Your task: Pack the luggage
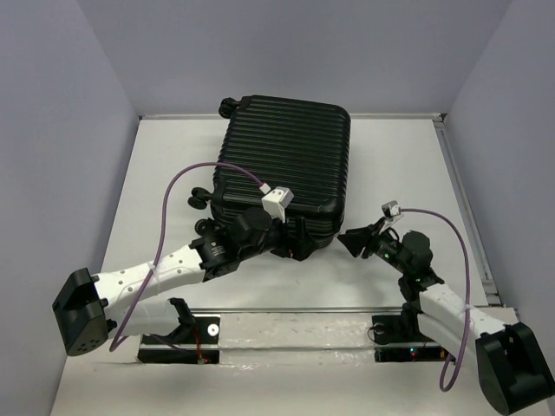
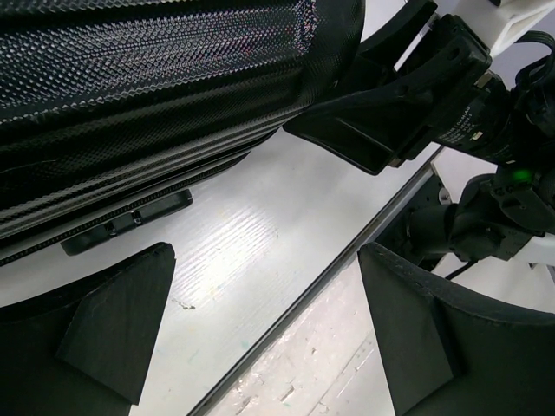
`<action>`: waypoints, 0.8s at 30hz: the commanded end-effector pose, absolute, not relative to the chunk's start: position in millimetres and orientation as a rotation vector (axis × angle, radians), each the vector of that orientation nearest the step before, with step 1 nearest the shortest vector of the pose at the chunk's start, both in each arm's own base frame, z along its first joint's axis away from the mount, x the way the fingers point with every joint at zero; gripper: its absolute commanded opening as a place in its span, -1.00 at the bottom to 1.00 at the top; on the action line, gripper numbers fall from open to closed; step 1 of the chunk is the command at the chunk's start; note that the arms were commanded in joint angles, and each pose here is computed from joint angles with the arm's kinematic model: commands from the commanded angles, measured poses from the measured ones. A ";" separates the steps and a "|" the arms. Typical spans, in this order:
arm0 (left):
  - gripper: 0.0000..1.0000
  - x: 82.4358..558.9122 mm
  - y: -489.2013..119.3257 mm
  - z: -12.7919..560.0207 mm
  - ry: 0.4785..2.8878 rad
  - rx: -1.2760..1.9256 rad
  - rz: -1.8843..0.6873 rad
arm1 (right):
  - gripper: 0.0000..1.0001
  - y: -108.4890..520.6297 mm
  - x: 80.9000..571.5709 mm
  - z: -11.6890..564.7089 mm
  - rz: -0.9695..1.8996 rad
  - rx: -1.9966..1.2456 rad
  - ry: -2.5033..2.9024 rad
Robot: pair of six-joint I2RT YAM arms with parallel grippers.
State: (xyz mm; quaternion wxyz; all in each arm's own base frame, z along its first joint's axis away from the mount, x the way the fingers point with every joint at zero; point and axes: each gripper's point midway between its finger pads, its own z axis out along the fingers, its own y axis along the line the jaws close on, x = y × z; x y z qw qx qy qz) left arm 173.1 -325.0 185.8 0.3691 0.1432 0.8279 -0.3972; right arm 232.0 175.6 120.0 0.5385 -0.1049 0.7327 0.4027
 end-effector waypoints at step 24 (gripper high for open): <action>0.96 200.0 -349.7 207.2 2.042 0.318 -1.041 | -0.86 196.6 260.4 150.5 1.028 -0.335 1.574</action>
